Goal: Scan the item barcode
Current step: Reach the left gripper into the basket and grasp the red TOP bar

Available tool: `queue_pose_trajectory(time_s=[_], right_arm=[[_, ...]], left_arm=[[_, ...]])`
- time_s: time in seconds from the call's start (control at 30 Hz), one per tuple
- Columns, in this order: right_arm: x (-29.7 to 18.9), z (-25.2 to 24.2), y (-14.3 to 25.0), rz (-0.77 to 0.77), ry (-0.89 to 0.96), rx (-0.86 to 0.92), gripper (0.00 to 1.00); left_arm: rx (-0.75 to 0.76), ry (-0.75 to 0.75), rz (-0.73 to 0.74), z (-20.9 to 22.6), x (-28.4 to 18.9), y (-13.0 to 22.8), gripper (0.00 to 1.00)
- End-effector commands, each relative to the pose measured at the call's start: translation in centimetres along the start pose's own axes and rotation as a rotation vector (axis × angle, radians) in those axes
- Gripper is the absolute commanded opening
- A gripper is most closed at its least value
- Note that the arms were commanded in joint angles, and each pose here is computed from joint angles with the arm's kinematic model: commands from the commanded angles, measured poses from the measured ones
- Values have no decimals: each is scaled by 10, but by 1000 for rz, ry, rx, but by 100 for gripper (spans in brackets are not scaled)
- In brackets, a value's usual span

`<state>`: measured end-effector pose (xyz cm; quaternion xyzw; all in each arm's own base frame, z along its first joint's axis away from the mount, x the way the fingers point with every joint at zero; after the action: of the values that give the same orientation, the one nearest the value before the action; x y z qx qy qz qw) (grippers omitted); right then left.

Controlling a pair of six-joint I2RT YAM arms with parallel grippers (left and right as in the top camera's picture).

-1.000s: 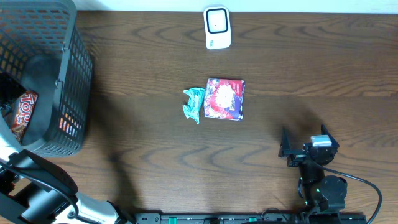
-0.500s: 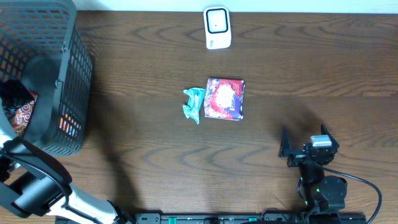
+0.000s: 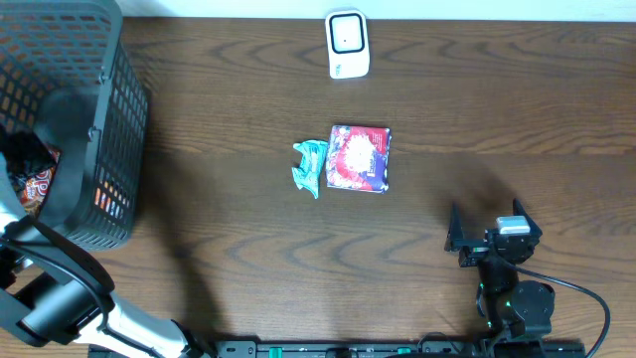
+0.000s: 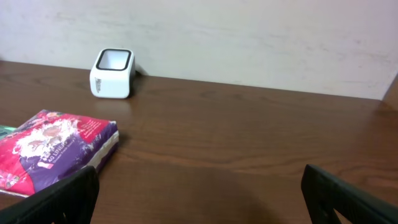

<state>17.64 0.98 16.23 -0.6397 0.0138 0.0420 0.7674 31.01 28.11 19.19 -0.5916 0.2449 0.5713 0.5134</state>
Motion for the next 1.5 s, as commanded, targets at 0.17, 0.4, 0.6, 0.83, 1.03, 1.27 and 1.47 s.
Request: queue_pose_trajectory(time_s=[0.17,0.4,0.6,0.83,1.03,1.27,1.47], right_arm=[[0,-1,0,-2,7,-8,99],[0,-1,0,-2,7,-8,99],[0,-1,0,-2,7,-8,99],[0,-1,0,-2,7,-8,99],[0,-1,0,-2,7,-8,99],[0,-1,0,-2,7,-8,99],[0,-1,0,-2,7,-8,99]], left_arm=[[63,-69,34,-9,13,6,72],[83,-81,5,-7,14,1,72],[138,-74,25,-9,22,3,72],[211,-129,52,-3,34,2,71],[207,-146,7,-1,37,-7,69],[262,-121,31,-4,56,-5,69],[316,-70,107,-12,87,6,69]])
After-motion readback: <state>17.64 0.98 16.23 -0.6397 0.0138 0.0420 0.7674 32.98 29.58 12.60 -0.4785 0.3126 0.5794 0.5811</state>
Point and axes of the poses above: each gripper's point midway between its finger pads, its own x axis out along the fingers, its own z axis along the line the jaws close on, y = z × x, the point moved 7 cm from there along -x, back along the fingers, and after that the axes turned 14 degrees about x, right-handed, at the moved point
